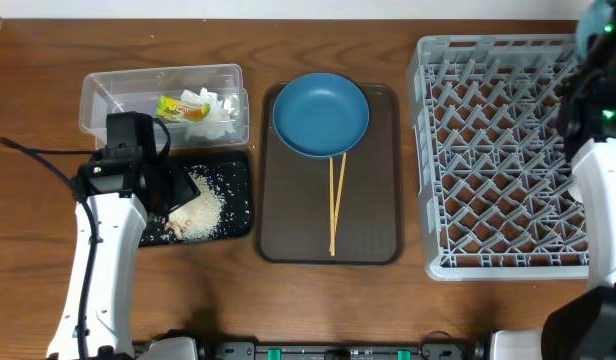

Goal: Sort waste into correct bins and load items into the dishwasher rack
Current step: 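Carry the light-blue bowl into the dish rack and release it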

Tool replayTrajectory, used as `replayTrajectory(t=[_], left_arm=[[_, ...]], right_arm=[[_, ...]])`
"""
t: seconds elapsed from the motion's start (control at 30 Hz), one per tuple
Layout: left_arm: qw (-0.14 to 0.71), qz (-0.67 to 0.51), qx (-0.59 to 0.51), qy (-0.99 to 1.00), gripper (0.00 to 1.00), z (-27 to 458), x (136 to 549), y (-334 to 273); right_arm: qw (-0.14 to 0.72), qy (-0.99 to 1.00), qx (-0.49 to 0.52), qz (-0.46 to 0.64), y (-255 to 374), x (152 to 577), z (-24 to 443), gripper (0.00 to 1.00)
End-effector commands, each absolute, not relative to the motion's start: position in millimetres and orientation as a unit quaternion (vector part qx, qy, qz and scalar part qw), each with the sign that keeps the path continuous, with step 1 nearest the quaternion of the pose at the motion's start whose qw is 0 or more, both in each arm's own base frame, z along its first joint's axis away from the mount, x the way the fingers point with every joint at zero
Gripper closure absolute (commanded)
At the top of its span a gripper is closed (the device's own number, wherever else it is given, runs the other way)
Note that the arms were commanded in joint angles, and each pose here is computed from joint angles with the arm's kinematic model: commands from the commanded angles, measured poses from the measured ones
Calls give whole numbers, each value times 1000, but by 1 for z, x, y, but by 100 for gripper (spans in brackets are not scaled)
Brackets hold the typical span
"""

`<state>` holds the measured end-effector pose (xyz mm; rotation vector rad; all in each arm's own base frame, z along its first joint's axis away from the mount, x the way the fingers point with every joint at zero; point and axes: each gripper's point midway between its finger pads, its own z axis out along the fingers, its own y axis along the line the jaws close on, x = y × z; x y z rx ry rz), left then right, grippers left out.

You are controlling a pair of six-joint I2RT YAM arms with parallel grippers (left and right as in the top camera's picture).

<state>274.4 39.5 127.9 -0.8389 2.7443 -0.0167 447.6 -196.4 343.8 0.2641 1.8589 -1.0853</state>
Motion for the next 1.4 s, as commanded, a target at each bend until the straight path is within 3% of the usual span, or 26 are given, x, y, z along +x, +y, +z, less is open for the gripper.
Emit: replayTrajectory(t=[0.0, 0.17, 0.57, 1.1, 1.2, 1.37], left_arm=[[145, -4, -298, 944, 31, 133, 275, 42], [145, -4, -298, 944, 31, 133, 275, 42], [143, -4, -298, 944, 31, 133, 274, 42], [142, -5, -298, 944, 31, 133, 274, 41], [142, -5, -298, 944, 31, 133, 274, 41], [142, -5, -298, 944, 31, 133, 274, 41]], right_arm=[[413, 757, 93, -497, -229, 446, 332, 99], [377, 738, 146, -541, -273, 437, 315, 99], [250, 740, 102, -615, -338, 444, 237, 99], [216, 782, 67, -581, -330, 464, 157, 98], [218, 788, 62, -573, -317, 469, 151, 92], [220, 807, 52, -545, -290, 478, 135, 67]])
